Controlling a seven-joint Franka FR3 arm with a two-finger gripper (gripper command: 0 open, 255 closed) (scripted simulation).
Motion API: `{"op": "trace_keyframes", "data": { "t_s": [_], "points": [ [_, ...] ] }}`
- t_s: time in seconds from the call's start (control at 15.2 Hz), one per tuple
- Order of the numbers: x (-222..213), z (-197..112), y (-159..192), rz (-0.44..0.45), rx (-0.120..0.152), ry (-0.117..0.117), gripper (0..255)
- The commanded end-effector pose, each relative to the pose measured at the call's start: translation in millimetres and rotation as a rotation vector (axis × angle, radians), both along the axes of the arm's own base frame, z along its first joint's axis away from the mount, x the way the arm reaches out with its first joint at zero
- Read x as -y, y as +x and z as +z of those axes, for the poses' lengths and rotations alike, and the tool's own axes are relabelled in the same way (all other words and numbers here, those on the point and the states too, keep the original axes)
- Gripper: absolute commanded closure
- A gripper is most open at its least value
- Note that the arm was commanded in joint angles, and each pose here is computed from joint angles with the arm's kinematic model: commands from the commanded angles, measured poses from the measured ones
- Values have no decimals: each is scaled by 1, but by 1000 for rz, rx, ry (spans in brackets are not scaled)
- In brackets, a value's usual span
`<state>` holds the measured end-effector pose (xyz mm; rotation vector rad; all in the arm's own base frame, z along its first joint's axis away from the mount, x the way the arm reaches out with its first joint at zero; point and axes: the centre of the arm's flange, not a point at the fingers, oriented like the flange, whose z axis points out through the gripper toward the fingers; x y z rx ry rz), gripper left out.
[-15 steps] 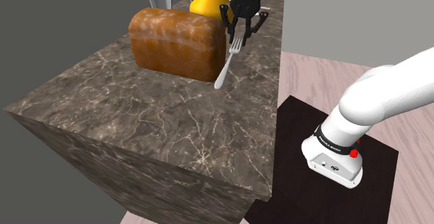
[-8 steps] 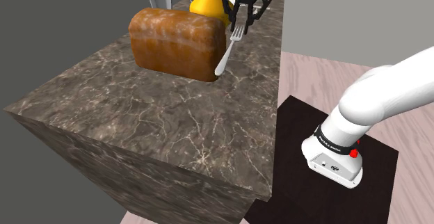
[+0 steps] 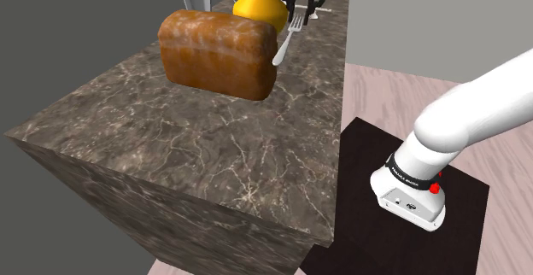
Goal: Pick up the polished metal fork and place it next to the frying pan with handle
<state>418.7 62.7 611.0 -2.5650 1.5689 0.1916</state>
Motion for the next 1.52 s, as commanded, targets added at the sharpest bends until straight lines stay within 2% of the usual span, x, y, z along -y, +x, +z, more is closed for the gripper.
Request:
{"op": "trace_keyframes", "data": {
  "t_s": [0.0, 0.73, 1.45],
  "points": [
    [23, -1, 14, 1, 0, 0, 255],
    [147, 0, 84, 1, 0, 0, 255],
    [147, -58, 84, 1, 0, 0, 255]
  ]
}}
